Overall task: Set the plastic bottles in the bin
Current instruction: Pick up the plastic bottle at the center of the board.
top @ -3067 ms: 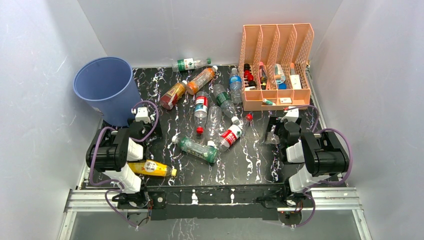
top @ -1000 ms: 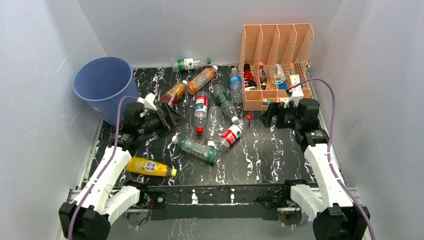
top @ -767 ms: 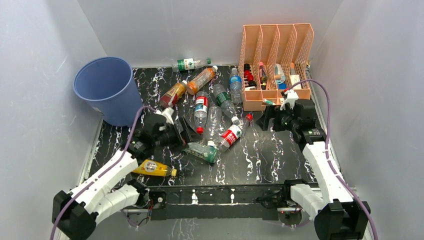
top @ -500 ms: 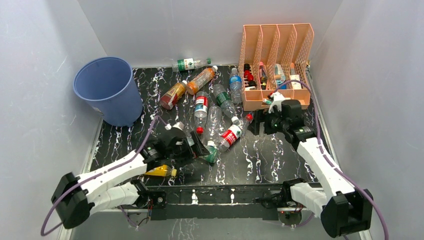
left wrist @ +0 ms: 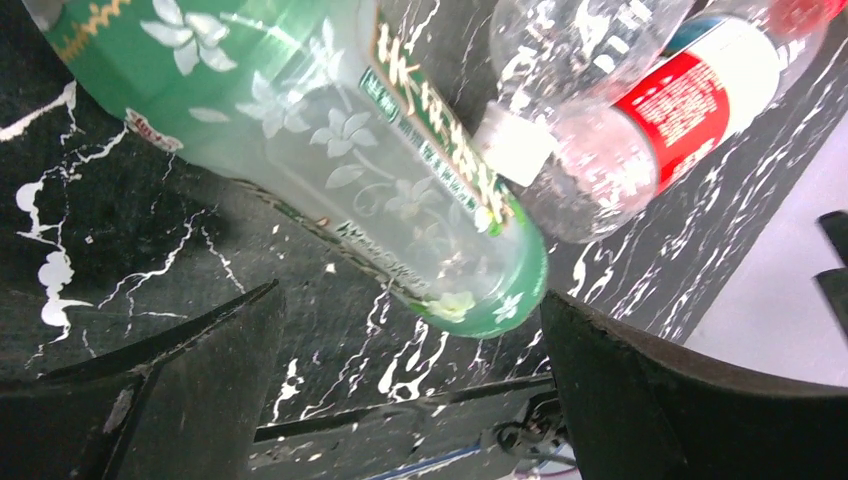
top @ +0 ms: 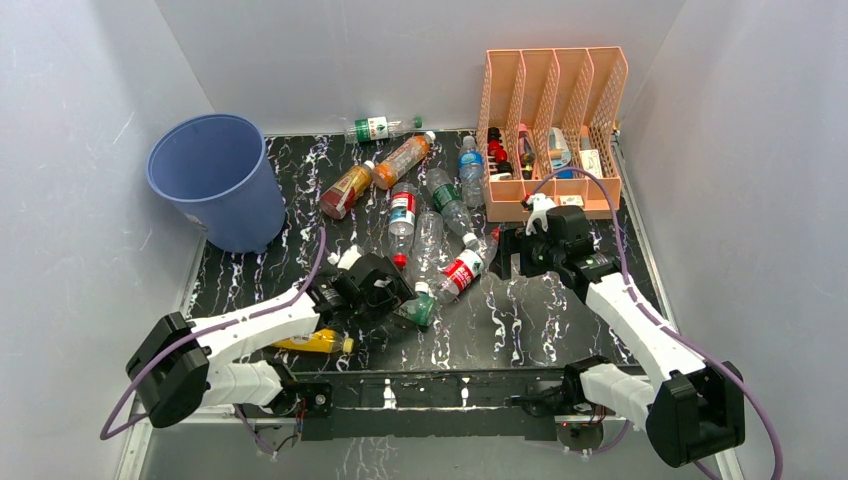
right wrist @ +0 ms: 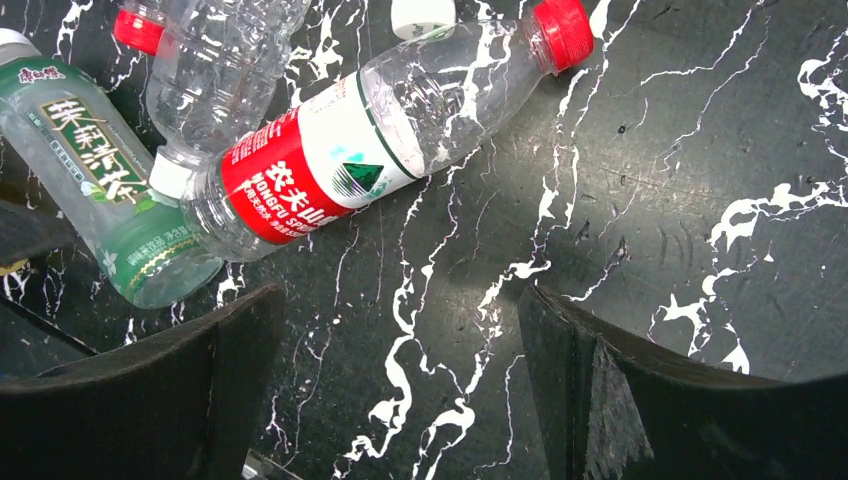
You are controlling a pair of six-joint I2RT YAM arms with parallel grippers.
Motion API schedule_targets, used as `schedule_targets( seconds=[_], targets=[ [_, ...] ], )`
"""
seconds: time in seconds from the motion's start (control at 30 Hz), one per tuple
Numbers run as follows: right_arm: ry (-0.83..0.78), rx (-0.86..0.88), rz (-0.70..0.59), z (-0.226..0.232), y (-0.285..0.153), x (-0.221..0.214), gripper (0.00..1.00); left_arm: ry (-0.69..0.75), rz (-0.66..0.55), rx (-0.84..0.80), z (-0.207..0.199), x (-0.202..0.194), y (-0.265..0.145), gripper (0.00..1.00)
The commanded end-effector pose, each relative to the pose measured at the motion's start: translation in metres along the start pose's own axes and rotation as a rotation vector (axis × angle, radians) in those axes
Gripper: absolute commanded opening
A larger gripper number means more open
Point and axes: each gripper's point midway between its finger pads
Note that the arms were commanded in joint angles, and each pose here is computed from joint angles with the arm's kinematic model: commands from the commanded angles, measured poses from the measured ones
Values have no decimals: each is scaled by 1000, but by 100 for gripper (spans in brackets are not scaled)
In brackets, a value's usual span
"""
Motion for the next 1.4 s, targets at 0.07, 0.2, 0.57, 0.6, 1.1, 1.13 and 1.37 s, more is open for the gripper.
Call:
schedule_targets(
  seconds=[0.07, 0.2, 0.57, 0.6, 1.1, 1.13, 1.37],
  targets=[
    [-11, 9, -45, 2, -3, 6, 98, -70, -129, -5, -14, 33, -6, 98],
    [-11, 8, -44, 2, -3, 4, 98, -63, -117, 43, -14, 41, 2, 98],
    [356, 14, -41, 16, -3, 1, 98, -87, -38, 106, 9, 40, 25, 97],
    [356, 13, -39, 15, -2, 0, 98, -82, -41, 107, 11, 40, 25, 96],
    [359, 24, -20, 13, 5, -8, 98, -18, -55, 140, 22, 45, 25, 40],
    [359, 24, -21, 13, 5, -8, 98, -5, -61, 137, 19, 48, 22, 35],
    [360, 27, -16, 13, 7, -10, 98, 109, -138, 127, -3, 81, -26, 31]
  ],
)
Point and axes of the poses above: each gripper's point midway between its finger pads, its own y axis out along the fingers, its own z axis along the line the jaws close on, x = y × z, and after that the axes turned 12 degrees about y, right-handed
